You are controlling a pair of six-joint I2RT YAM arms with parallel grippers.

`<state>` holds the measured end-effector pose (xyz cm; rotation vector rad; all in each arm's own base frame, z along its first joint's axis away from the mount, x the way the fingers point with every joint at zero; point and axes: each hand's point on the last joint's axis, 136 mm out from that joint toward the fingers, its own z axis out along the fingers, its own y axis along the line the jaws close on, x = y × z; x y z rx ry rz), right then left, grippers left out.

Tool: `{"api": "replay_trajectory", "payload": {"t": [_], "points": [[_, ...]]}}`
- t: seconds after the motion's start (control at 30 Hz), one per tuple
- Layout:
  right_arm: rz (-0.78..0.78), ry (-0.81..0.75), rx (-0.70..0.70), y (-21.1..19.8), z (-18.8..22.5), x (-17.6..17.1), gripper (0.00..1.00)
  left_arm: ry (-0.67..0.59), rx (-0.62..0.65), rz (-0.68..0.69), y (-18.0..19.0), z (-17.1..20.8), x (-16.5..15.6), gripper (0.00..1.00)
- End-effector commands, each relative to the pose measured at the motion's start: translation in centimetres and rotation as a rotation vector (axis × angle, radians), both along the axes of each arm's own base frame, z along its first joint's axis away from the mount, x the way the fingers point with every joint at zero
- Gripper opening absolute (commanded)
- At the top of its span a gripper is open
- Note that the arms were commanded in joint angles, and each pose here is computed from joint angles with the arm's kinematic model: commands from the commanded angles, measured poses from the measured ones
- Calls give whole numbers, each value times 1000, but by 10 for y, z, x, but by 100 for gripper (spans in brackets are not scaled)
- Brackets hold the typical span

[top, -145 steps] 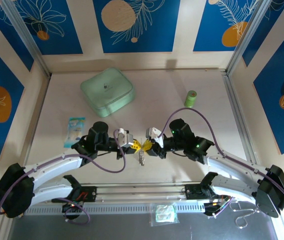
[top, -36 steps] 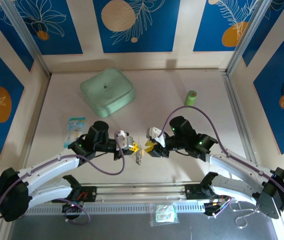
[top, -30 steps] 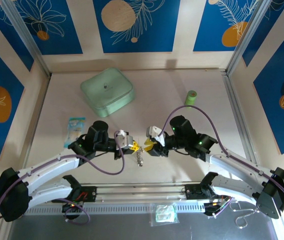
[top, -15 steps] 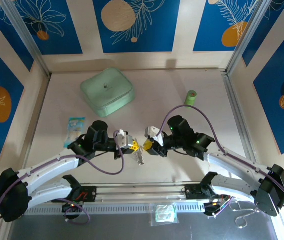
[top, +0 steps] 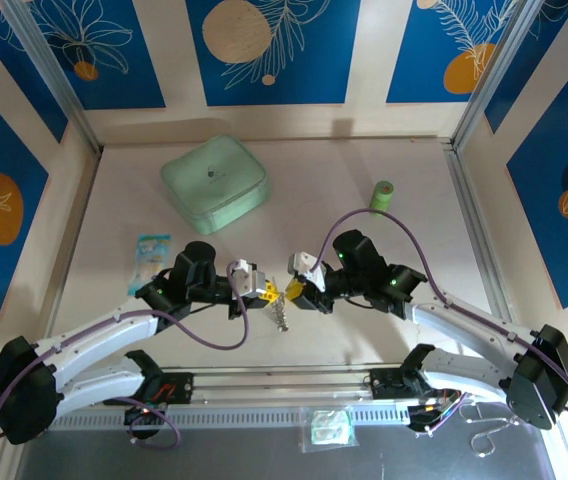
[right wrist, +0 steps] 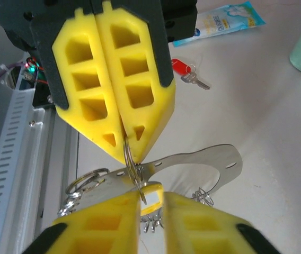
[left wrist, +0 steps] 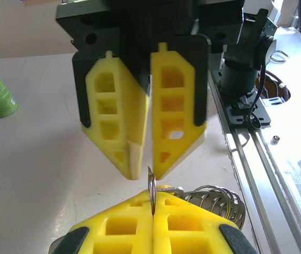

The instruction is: Put the keys on the keyring

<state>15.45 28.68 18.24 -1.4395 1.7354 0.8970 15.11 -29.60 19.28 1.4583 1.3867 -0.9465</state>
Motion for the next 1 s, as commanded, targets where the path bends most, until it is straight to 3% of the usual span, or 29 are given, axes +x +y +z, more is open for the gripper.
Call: {"api": "replay_trajectory", "payload": {"t": [0.0, 0.33, 0.67, 0.77, 0.97], "points": [[32, -27, 36, 5, 16, -2, 13, -29, -45, -48, -2, 13, -9, 0], [15, -5, -18, 2, 3, 1, 0, -33, -56, -56, -3, 17, -10, 0], [21, 26, -49, 4, -9, -3, 0, -30, -60, -71, -3, 16, -12, 0], [8, -6, -25, 2, 0, -2, 16, -31, -59, -69, -3, 16, -12, 0], [36, -26, 54, 4, 16, -8, 22, -29, -60, -69, -3, 15, -12, 0]]}}
